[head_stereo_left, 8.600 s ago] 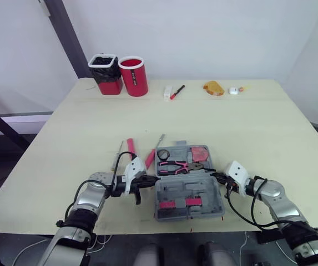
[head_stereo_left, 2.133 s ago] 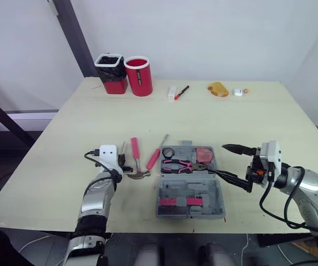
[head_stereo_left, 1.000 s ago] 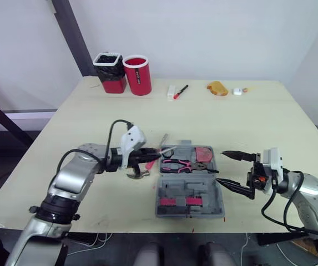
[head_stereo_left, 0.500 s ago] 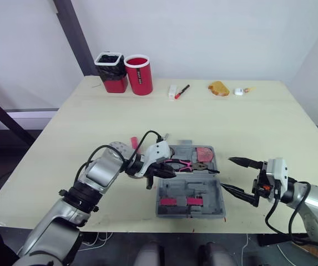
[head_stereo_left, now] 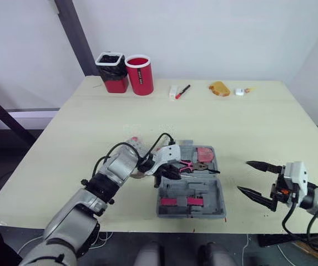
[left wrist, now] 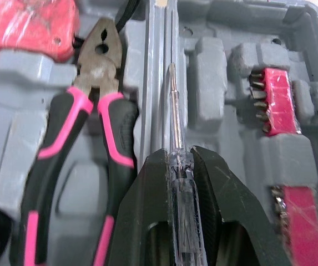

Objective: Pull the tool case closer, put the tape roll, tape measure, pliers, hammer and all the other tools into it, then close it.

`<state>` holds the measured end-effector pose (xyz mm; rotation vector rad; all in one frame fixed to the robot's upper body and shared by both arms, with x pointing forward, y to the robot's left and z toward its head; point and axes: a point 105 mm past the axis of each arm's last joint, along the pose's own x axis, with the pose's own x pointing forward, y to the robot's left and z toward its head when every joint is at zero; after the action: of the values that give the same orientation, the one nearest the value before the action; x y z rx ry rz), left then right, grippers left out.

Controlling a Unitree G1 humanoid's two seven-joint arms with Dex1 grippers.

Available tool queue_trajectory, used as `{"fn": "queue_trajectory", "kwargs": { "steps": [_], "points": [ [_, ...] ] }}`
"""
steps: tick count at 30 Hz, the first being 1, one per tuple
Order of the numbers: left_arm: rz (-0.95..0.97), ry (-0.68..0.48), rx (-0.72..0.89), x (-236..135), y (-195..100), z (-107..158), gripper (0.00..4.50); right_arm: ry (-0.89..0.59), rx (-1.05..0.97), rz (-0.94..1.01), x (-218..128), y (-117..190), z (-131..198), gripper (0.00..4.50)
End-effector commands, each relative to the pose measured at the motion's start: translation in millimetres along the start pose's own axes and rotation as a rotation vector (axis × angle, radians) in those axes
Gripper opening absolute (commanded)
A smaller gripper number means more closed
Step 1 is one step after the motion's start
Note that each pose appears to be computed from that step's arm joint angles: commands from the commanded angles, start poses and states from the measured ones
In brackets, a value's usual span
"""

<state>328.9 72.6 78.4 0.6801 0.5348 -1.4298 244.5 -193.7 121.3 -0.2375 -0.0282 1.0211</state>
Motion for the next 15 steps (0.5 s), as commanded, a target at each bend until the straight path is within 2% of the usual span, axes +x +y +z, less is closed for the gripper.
{"fn": "queue_trajectory", "kwargs": {
  "steps": [1, 15],
  "points": [
    [-0.03, 0.007, 0.028, 5.0, -2.7, 4.0, 0.11, -0.023, -0.031, -0.015, -4.7, -3.7, 7.9, 4.5],
    [-0.027, -0.031, 0.069, -1.0, -7.0, 9.7, 0.11, -0.032, -0.032, -0.024, 2.0, 0.7, 5.3, 4.5]
  ]
}}
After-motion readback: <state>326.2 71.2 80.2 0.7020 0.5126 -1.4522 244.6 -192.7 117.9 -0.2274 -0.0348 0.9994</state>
